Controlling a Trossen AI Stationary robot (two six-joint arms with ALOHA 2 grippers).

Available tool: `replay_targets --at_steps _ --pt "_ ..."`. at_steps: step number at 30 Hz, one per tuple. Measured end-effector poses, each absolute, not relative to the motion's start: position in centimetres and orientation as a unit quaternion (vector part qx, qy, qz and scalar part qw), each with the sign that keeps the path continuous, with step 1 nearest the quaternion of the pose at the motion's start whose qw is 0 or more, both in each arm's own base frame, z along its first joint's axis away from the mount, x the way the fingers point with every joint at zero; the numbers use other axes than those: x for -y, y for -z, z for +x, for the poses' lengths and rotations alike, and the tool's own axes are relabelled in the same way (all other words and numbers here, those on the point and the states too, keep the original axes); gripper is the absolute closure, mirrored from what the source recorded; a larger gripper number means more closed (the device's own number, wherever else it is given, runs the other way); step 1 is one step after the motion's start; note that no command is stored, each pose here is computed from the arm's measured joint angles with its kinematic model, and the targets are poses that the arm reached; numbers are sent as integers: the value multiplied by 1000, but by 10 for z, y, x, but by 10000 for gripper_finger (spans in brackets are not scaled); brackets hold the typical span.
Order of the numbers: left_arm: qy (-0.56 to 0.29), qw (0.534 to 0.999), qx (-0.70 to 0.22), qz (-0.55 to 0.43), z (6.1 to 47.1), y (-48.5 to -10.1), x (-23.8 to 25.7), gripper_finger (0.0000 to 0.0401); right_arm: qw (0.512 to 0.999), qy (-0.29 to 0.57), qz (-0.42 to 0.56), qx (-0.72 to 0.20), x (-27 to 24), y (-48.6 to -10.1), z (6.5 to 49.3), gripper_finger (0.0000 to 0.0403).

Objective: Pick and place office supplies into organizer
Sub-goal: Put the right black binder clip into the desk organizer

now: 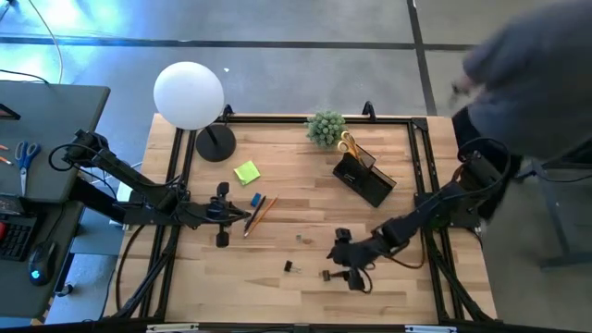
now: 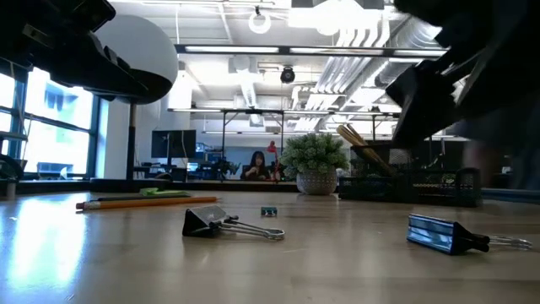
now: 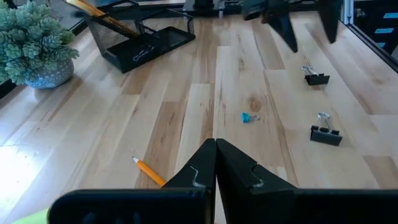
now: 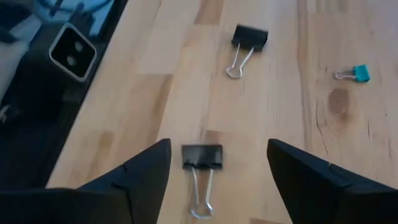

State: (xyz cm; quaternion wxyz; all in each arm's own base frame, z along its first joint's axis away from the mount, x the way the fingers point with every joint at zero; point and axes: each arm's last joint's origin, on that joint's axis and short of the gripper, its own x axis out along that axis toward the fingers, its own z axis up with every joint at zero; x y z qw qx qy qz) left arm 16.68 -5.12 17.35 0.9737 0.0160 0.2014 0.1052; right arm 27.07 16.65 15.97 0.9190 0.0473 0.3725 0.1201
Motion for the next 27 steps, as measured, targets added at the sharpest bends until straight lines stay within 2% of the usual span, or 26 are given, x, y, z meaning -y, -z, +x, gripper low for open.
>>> replay_targets --at_steps 5,11,21,27 --pt "-132 972 -192 25 167 -175 50 400 932 -99 52 -344 -186 -155 265 143" --pt "-149 974 -171 26 168 -178 49 400 929 -98 62 -352 -204 -128 264 143" --pt "-150 976 -155 10 169 -181 50 400 942 -54 20 -331 -210 -120 259 144" --pt "-151 976 -157 7 169 -181 50 400 942 -64 9 -330 -213 -108 262 144"
